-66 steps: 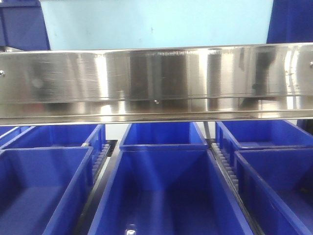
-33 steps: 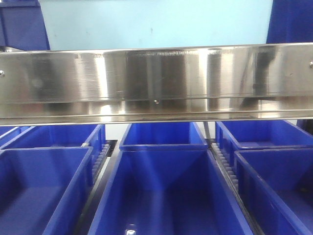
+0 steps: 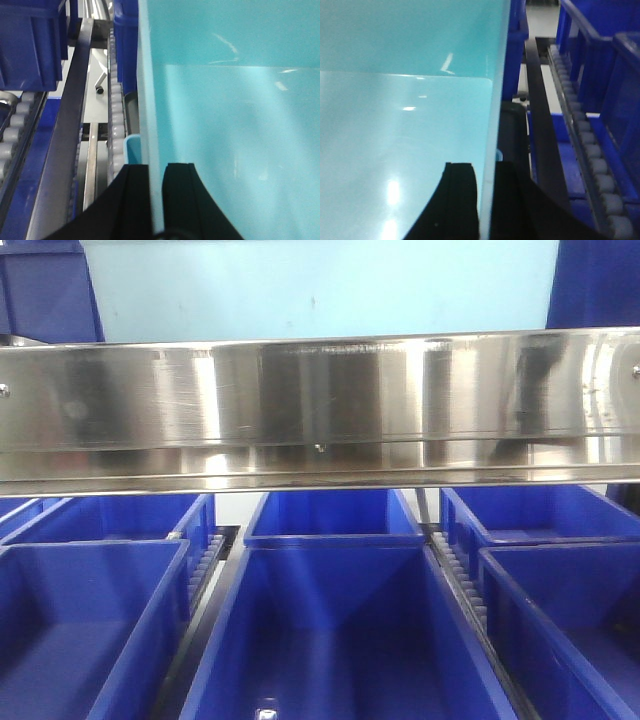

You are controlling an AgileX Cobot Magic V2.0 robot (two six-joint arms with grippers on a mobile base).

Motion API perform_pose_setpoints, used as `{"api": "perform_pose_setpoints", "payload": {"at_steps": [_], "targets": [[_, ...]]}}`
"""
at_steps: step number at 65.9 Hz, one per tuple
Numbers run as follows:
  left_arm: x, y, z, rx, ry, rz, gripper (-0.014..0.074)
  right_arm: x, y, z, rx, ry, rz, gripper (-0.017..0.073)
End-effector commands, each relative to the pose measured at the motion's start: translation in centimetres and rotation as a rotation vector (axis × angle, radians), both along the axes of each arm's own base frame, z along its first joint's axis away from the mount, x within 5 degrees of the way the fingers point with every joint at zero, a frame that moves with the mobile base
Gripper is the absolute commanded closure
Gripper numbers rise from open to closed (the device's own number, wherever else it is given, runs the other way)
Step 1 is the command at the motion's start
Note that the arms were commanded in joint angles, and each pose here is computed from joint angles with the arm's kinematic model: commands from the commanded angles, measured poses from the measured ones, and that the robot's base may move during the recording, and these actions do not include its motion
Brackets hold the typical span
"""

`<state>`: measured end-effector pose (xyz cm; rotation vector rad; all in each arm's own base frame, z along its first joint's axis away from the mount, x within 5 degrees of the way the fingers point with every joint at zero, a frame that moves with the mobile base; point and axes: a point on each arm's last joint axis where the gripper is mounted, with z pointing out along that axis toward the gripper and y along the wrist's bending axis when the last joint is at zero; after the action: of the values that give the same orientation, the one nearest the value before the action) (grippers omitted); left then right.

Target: Move two blue bins to right shelf middle

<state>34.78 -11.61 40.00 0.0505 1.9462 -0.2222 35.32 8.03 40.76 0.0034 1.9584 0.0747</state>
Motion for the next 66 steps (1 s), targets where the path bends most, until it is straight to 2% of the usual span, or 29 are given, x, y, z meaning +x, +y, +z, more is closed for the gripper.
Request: {"api": "perform_pose_setpoints", "payload": {"at_steps": [1,17,43,50,55,62,66], "targets": [[-0.3,-0.4,0.2,-0.02,-0.051,-0.035,0.0704,0.3,0.2,-0.6,0.011,-0.031,0.02,0.0713],[-0.2,-0.9,-2.4,-0.03,-0.067,-0.086,0.0704,0.3,0.5,-3.1,0.004,-0.001,0.049,0.0713],[-0.2,-0.9,-2.5,-0.021,-0.066,-0.087,0.0702,0.3,0.5,-3.5,0.002,0.003,0.053,0.0713],[-0.2,-0.9,-2.5,-0.02,-0.064,-0.086,0.0594,0.3,0.5,-3.5,0.002,0.003,0.053,0.0711],[-0.2,-0.9,-2.5,-0.02,-0.064,-0.086,0.0442,0.3,0.5,-3.5,0.002,0.003,0.053,0.0619],[-0.4,-0.8,-2.4,-0.019,-0.063,-0.084,0.027,0.3,0.5,-3.5,0.002,0.003,0.053,0.0355],[-0.5,-0.7,-2.2,-0.021,-0.069,-0.084,0.0201,0.1,0.4,-3.2,0.002,0.005,0.047,0.0257]]}}
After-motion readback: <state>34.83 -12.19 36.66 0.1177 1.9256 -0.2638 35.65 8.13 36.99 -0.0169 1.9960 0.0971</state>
